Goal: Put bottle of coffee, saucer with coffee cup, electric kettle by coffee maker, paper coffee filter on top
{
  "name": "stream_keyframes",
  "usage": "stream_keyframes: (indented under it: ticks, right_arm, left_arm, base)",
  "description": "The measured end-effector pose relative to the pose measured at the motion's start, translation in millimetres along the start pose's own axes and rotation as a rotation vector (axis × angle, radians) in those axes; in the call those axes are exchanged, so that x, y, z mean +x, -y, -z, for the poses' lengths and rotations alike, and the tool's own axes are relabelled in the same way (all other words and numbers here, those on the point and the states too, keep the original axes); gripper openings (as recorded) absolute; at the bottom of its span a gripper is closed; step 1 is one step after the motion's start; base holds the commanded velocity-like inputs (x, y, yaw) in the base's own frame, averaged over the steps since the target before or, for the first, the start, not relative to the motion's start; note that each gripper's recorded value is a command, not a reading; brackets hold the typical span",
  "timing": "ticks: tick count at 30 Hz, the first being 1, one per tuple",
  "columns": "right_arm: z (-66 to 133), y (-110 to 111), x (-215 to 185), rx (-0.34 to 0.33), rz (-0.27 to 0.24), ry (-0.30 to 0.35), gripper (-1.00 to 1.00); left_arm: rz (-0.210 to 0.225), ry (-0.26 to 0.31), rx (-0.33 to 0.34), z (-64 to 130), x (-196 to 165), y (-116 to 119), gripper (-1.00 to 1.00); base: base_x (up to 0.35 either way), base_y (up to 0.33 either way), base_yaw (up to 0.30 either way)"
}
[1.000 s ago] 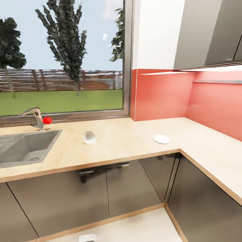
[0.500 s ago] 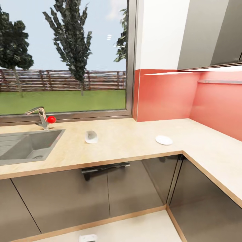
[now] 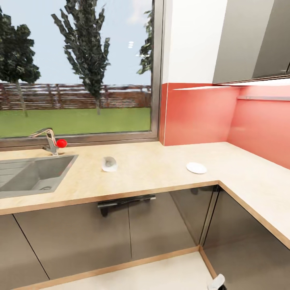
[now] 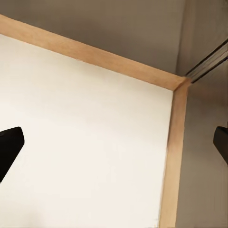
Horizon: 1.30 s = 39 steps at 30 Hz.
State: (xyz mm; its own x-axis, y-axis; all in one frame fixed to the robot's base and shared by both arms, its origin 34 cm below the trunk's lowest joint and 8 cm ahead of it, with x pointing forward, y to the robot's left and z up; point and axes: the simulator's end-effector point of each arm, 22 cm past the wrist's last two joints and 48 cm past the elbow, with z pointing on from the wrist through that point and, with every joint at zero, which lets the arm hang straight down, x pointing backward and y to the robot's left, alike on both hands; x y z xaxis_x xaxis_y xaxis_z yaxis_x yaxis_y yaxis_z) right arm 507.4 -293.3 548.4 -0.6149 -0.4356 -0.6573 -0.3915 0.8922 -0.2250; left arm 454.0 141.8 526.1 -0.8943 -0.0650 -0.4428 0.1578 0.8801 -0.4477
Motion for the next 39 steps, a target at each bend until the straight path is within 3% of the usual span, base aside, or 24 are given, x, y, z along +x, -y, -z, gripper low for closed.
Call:
stream_keyframes:
  ticks: [3, 6, 8, 11, 19, 21, 22, 26, 30, 35, 39]
  right_arm:
    - [-5.2, 0, -21, -0.068, 0.007, 0.028, 1.00]
    - [-9.9, 5, -34, -0.115, 0.004, 0.015, 1.00]
    - [-14.9, 8, -52, -0.156, -0.001, 0.005, 1.00]
    - [-17.5, 11, -62, -0.167, 0.000, 0.009, 1.00]
    - [-18.9, 13, -69, -0.164, 0.007, 0.022, 1.00]
    - [-19.0, 14, -72, -0.162, 0.009, 0.029, 1.00]
    - [-19.0, 15, -74, -0.162, 0.011, 0.033, 1.00]
    - [-19.3, 17, -83, -0.160, 0.017, 0.050, 1.00]
    - [-19.4, 19, -91, -0.156, 0.023, 0.067, 1.00]
    - [-19.3, 20, -98, -0.153, 0.028, 0.081, 1.00]
    - [-16.4, 42, -135, -0.116, 0.053, 0.142, 1.00]
  left_arm:
    - [0.013, 0.048, 0.156, 12.4, -21, 15, 1.00]
    - [0.038, 0.108, 0.228, 18.2, -52, 27, 1.00]
    - [0.034, 0.138, 0.331, 22.2, -84, 60, 1.00]
    - [0.012, 0.154, 0.423, 26.6, -106, 99, 1.00]
    - [0.030, 0.209, 0.450, 32.3, -131, 109, 1.00]
    - [0.025, 0.238, 0.476, 36.2, -145, 120, 1.00]
    - [0.010, 0.264, 0.505, 41.5, -157, 132, 1.00]
    - [-0.029, 0.349, 0.555, 65.6, -196, 145, 1.00]
    - [-0.055, 0.404, 0.608, 81.6, -219, 168, 1.00]
    - [-0.038, 0.501, 0.630, 101.7, -256, 175, 1.00]
    - [-0.050, 0.543, 0.665, 114.3, -270, 191, 1.00]
  base:
    - [0.000, 0.000, 0.000]
    - [0.000, 0.000, 0.000]
    - [0.000, 0.000, 0.000]
    - [0.000, 0.000, 0.000]
    - [-0.178, 0.000, 0.000]
    - [-0.334, 0.000, 0.000]
    - [-0.338, 0.000, 0.000]
    - [-0.340, 0.000, 0.000]
    - [-0.305, 0.000, 0.000]
    - [-0.172, 0.000, 0.000]
    - [-0.024, 0.000, 0.000]
